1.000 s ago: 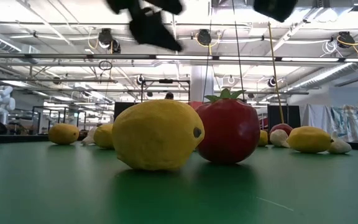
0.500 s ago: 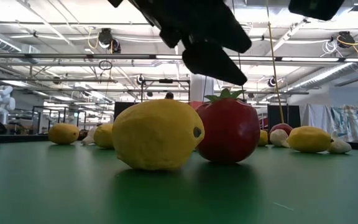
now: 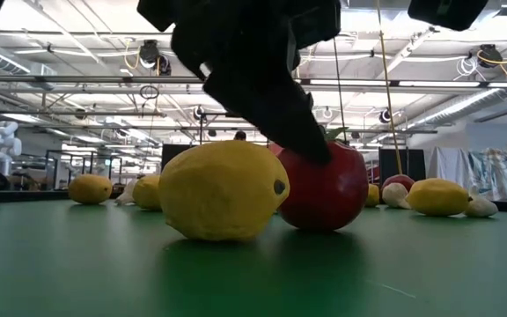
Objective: Sort produce into baskets
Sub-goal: Put the tomato into the gray bin
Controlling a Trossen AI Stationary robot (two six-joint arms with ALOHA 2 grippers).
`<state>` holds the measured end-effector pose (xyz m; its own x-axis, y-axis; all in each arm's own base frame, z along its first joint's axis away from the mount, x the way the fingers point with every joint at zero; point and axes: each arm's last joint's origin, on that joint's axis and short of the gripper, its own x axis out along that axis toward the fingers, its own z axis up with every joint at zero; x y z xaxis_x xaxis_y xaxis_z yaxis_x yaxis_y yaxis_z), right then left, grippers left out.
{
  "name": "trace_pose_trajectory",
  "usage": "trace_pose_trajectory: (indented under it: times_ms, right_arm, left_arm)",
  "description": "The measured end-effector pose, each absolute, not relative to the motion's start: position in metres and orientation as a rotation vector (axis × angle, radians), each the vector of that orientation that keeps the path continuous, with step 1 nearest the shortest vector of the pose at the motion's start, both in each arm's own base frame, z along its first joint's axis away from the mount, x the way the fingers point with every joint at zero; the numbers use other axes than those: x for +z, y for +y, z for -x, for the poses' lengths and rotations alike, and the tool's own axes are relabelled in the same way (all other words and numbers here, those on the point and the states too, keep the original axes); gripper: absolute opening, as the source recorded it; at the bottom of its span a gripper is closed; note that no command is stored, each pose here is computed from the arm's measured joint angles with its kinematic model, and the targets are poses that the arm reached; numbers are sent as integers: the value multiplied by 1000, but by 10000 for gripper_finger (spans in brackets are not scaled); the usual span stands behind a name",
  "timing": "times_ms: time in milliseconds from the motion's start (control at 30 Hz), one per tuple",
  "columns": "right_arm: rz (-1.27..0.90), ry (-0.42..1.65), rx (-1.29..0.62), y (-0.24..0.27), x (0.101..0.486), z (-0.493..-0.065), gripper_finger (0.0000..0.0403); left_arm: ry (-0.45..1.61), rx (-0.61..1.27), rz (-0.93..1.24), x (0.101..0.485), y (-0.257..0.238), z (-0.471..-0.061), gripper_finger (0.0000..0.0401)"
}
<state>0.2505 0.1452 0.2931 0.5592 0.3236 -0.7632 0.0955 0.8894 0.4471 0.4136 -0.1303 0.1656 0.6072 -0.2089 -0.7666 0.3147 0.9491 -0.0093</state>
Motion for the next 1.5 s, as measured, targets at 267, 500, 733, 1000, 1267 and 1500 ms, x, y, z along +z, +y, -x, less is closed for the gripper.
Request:
trace_pose_trajectory:
  times_ms: [267, 500, 733, 1000, 1267, 1500]
  right_arm:
    - [-453, 974, 150, 145, 293, -251, 123]
    - [-453, 973, 151, 145, 293, -251, 123]
    - [-451, 970, 144, 144, 293, -251, 123]
    - [-451, 970, 144, 144, 293, -251, 123]
    - [-422, 945, 114, 142, 293, -252, 123]
    - [-410, 921, 108, 136, 294, -257, 123]
  left_arm:
    - [882, -286, -146, 154, -133, -416, 393]
    - [884, -279, -149, 153, -132, -416, 393]
    - [886, -286, -145, 153, -132, -416, 370]
    - [898, -243, -43, 158, -130, -415, 320]
    - [845, -184, 42, 241, -103, -385, 318]
    - [1083, -118, 191, 308, -103, -295, 317]
